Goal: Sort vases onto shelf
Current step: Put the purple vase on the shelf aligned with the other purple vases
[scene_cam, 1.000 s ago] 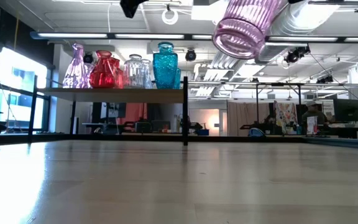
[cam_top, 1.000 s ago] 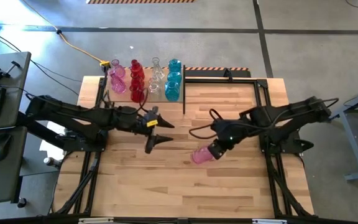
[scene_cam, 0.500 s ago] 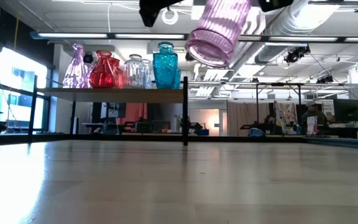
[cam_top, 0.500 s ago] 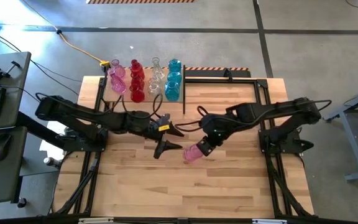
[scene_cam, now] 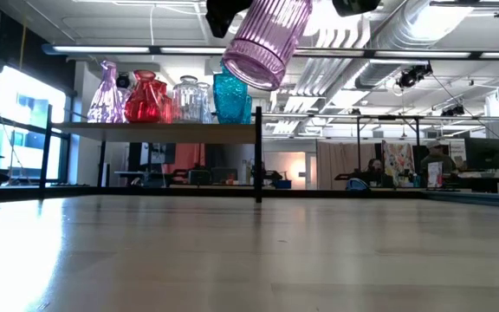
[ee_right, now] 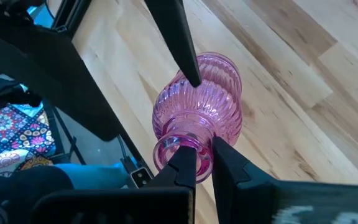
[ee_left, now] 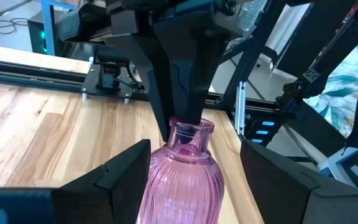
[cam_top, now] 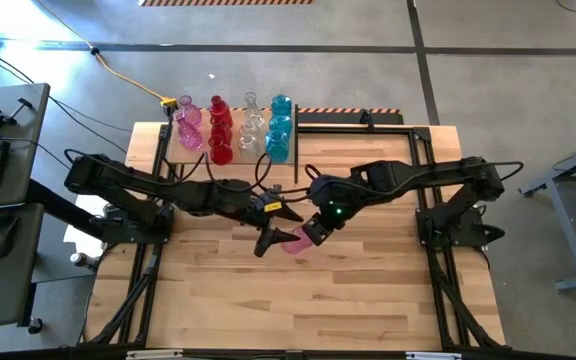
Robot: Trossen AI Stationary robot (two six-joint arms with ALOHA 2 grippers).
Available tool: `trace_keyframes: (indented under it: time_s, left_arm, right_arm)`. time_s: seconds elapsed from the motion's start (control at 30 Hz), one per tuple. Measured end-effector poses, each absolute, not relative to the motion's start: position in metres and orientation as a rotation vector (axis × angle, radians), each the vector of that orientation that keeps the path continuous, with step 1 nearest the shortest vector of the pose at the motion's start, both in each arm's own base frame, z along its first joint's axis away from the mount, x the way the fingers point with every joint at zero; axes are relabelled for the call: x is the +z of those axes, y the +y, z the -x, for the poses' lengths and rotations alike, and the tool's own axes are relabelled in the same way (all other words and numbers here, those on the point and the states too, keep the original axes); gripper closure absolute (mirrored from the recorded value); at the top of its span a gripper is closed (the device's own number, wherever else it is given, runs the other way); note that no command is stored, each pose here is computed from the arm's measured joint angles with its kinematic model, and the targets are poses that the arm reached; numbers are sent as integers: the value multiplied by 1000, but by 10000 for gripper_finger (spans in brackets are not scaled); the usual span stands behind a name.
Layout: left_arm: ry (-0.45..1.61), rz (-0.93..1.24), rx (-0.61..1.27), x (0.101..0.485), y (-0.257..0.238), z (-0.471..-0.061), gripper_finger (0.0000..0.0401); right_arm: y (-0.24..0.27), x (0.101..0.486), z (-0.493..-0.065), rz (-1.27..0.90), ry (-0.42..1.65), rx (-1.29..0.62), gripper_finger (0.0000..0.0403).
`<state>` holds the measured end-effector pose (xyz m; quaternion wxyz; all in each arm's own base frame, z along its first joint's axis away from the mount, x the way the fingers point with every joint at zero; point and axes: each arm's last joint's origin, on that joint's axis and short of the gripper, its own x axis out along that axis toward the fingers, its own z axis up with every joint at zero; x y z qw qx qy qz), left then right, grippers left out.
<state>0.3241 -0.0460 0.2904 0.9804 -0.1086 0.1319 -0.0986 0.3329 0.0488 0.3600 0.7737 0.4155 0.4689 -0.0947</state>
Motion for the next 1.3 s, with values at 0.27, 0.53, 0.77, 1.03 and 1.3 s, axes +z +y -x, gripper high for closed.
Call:
trace_keyframes:
  time_s: [0.27, 0.53, 0.77, 1.03, 1.3]
  left_arm:
    - [271, 218, -197, 290, -46, -324, 160]
    - [271, 218, -188, 290, -45, -324, 160]
    - [268, 222, -166, 290, -45, -324, 160]
    - [261, 222, -163, 290, -44, -324, 160]
    - [257, 222, -163, 291, -44, -324, 175]
  right_arm:
    - [44, 362, -337, -938, 973, -218, 400]
    - [45, 366, -342, -989, 907, -200, 400]
    - [44, 369, -345, -1019, 862, -212, 400]
    - [42, 369, -346, -1034, 842, -231, 400]
    - [40, 371, -348, -1045, 817, -232, 400]
